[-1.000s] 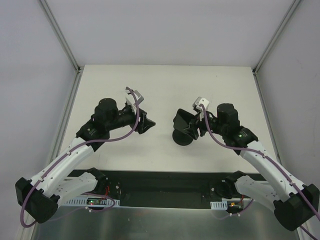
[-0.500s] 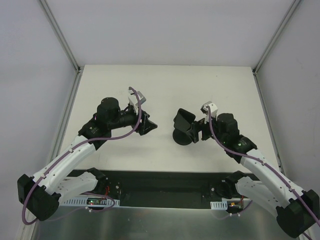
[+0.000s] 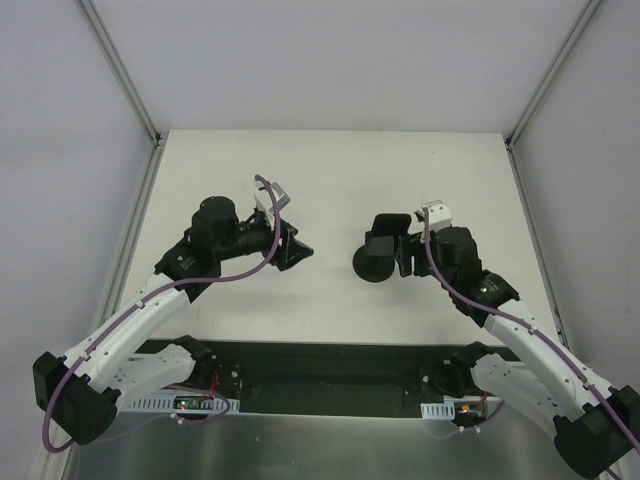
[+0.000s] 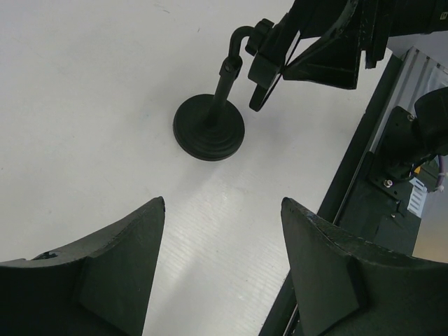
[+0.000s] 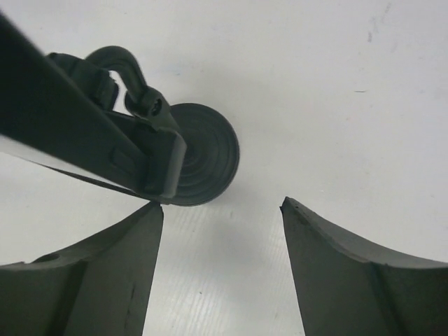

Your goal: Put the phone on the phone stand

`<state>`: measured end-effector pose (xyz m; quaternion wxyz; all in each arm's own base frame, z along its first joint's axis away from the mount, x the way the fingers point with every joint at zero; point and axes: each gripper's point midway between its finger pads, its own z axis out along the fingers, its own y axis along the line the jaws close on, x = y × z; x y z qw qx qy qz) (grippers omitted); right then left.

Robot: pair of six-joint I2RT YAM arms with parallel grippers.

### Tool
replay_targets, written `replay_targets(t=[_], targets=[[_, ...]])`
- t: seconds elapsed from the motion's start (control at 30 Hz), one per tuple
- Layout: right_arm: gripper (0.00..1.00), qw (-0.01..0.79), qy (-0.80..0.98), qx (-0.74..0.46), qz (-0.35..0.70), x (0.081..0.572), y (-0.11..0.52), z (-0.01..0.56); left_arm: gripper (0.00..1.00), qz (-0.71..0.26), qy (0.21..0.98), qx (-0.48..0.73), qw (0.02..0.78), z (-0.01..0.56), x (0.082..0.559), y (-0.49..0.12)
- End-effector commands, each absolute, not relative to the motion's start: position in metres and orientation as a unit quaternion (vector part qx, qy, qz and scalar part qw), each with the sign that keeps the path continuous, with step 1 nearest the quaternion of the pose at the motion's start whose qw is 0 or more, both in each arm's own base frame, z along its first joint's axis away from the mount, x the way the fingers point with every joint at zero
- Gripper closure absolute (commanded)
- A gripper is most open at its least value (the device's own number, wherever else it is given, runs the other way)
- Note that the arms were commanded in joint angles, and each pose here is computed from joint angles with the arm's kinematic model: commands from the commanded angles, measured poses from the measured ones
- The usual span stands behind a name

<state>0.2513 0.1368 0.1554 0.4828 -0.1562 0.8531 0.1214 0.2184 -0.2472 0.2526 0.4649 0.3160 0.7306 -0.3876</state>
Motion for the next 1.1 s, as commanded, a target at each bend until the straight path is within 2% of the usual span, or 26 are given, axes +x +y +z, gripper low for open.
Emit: replay_targets(t=[0.0,0.1,0.2,0.23,0.33,0.4,0.5,0.7,0.83,1.07], targets=[[0.27,0.506,0.857,-0.094,0.039,0.260,0.101,0.177,0.34,-0.389,0.720,0.312,0.483,0.262,0.223,-0.247],[0.21,0.510,0.859,-0.039,-0.006,0.257,0.076,0.184,0.35,-0.386,0.722,0.310,0.484,0.261,0.224,-0.247],[0.18,0.512,0.859,-0.026,-0.006,0.252,0.071,0.194,0.34,-0.384,0.722,0.308,0.486,0.262,0.225,-0.246],[0.16,0.515,0.856,-0.032,0.008,0.252,0.075,0.201,0.34,-0.384,0.722,0.308,0.486,0.262,0.225,-0.246],[0.12,0.515,0.837,-0.128,0.136,0.236,0.126,0.217,0.34,-0.385,0.723,0.307,0.484,0.261,0.225,-0.246],[0.01,0.520,0.814,-0.156,0.205,0.224,0.152,0.232,0.34,-0.385,0.723,0.307,0.484,0.261,0.225,-0.246],[0.04,0.535,0.800,-0.150,0.226,0.219,0.164,0.254,0.34,-0.386,0.723,0.307,0.483,0.261,0.225,-0.246],[0.04,0.553,0.808,-0.111,0.170,0.233,0.165,0.273,0.34,-0.385,0.726,0.306,0.481,0.259,0.226,-0.247],[0.04,0.553,0.823,-0.014,0.128,0.249,0.151,0.272,0.34,-0.384,0.726,0.305,0.482,0.259,0.226,-0.247],[0.04,0.562,0.809,-0.022,0.169,0.257,0.177,0.282,0.34,-0.385,0.726,0.305,0.482,0.259,0.226,-0.246]])
